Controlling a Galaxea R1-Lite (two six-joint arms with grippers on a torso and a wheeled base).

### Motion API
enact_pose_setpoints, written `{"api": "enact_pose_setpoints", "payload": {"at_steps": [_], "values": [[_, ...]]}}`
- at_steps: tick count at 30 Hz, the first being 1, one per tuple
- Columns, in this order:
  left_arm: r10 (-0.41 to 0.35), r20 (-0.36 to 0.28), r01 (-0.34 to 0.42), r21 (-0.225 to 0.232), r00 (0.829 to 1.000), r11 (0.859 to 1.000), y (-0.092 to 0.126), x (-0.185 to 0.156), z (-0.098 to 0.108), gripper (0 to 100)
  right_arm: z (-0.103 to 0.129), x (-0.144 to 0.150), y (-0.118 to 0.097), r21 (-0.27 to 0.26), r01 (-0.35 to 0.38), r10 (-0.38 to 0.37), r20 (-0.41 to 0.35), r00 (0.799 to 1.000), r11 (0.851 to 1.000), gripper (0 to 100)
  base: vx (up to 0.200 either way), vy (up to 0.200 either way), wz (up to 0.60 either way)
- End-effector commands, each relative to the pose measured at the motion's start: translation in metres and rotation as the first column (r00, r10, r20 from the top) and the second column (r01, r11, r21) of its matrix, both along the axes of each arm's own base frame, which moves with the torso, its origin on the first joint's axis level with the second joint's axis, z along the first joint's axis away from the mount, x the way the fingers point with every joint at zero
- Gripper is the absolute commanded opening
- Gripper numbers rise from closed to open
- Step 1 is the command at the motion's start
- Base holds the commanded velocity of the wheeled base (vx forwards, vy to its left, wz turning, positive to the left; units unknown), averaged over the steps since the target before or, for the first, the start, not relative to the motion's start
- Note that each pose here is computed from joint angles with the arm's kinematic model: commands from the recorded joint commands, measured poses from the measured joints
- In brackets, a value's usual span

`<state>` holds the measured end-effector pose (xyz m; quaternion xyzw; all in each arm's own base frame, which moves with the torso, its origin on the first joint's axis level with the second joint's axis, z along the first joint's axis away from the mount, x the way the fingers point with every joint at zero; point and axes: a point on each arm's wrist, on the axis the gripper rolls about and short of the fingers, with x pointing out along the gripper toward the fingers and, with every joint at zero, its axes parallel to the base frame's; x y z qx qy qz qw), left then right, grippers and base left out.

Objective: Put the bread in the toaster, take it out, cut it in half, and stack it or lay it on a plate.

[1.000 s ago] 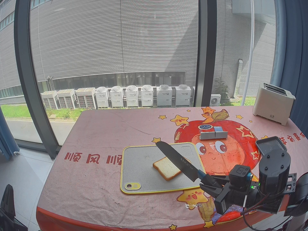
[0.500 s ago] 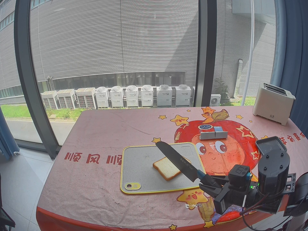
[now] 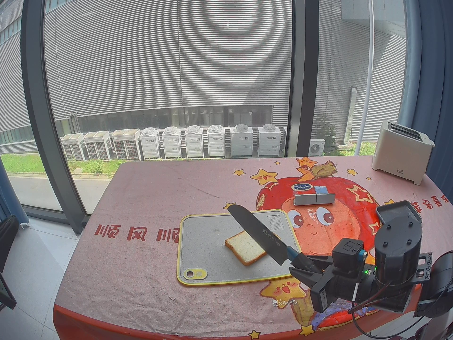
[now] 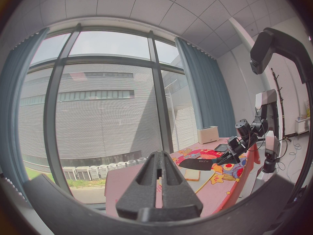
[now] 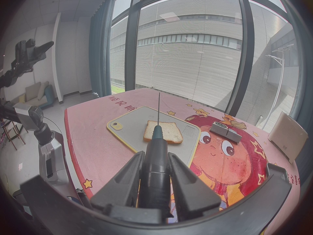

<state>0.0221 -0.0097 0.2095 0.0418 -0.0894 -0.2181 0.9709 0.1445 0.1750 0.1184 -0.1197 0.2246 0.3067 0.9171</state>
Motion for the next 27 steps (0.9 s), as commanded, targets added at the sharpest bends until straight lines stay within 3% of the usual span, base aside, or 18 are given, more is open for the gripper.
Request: {"api": "enact_pose_setpoints", "payload": {"at_steps": [1, 12, 19, 25, 27], "values": [[-0.075, -0.077, 0.075, 0.008, 0.994, 0.997, -0.002, 0.032, 0.021, 0, 0.001, 0.0, 0.001, 0.005, 0.001, -0.001, 0.004, 1.0, 1.0, 0, 0.0, 0.0, 0.0], [-0.221, -0.168, 0.226, 0.012, 0.961, 0.974, -0.007, 0.114, 0.061, 0, 0.002, 0.0, 0.001, 0.002, 0.006, -0.006, 0.008, 1.0, 1.0, 0, 0.0, 0.0, 0.0], [-0.345, -0.221, 0.354, 0.002, 0.912, 0.935, -0.031, 0.121, 0.051, 0, -0.002, -0.001, 0.002, -0.01, 0.004, -0.004, 0.0, 1.0, 1.0, 0, 0.0, 0.0, 0.0], [-0.341, -0.28, 0.355, 0.001, 0.898, 0.935, -0.054, 0.139, 0.042, 0, 0.0, -0.001, 0.001, -0.005, 0.004, -0.004, 0.004, 1.0, 1.0, 0, 0.0, 0.0, 0.0], [-0.358, -0.262, 0.371, 0.001, 0.896, 0.929, -0.063, 0.145, 0.041, 0, 0.0, 0.0, 0.002, -0.004, 0.006, -0.006, 0.005, 1.0, 1.0, 0, 0.0, 0.0, 0.0]]}}
